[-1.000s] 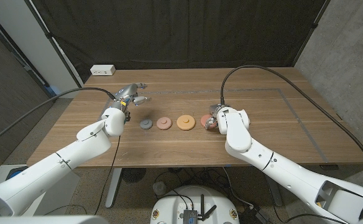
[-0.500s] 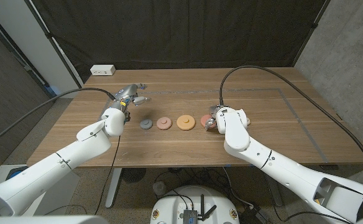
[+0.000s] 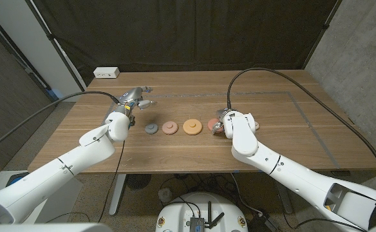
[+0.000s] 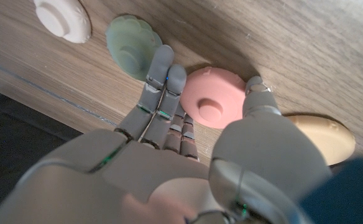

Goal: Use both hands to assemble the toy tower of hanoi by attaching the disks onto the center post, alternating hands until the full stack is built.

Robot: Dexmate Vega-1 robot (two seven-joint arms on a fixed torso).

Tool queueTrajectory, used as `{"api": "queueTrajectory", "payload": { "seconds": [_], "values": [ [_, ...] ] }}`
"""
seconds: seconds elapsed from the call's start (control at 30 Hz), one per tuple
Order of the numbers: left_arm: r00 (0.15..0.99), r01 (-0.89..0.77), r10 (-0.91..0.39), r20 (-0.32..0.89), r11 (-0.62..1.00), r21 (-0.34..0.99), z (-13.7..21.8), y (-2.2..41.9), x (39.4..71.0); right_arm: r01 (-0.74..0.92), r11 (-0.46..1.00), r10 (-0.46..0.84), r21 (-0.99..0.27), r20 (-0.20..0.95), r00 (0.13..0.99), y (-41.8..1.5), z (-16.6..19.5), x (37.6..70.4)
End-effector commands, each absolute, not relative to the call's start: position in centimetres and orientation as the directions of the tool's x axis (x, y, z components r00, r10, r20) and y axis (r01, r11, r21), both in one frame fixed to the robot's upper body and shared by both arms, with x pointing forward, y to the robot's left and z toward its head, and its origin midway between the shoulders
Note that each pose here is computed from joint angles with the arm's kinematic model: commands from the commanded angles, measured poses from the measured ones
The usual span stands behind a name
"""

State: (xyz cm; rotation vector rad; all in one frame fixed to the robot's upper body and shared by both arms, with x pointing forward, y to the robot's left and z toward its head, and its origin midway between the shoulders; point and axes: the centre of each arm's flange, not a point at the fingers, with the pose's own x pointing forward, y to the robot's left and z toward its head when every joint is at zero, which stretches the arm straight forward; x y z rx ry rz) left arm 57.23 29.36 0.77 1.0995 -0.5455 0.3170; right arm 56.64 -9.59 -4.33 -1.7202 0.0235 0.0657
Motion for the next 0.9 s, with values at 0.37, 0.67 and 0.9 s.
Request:
{"api": "queueTrajectory", "payload": {
  "seconds": [0.37,0.67,0.9],
  "values": [
    [0.823,-0.505,-0.018,0.568,0.434,0.746,0.60,29.43,56.98,0.014,-0.122,0.076,-0.992,0.005,0.997,-10.20,-4.48,56.46],
    [0.822,-0.508,-0.016,0.569,0.432,0.745,0.63,29.37,56.77,0.048,-0.098,0.091,-0.994,0.039,0.995,-10.21,-4.38,56.24],
    [0.821,-0.511,-0.011,0.571,0.433,0.742,0.55,29.46,56.58,0.065,-0.097,0.100,-0.993,0.055,0.993,-10.19,-4.10,55.94]
  ]
}}
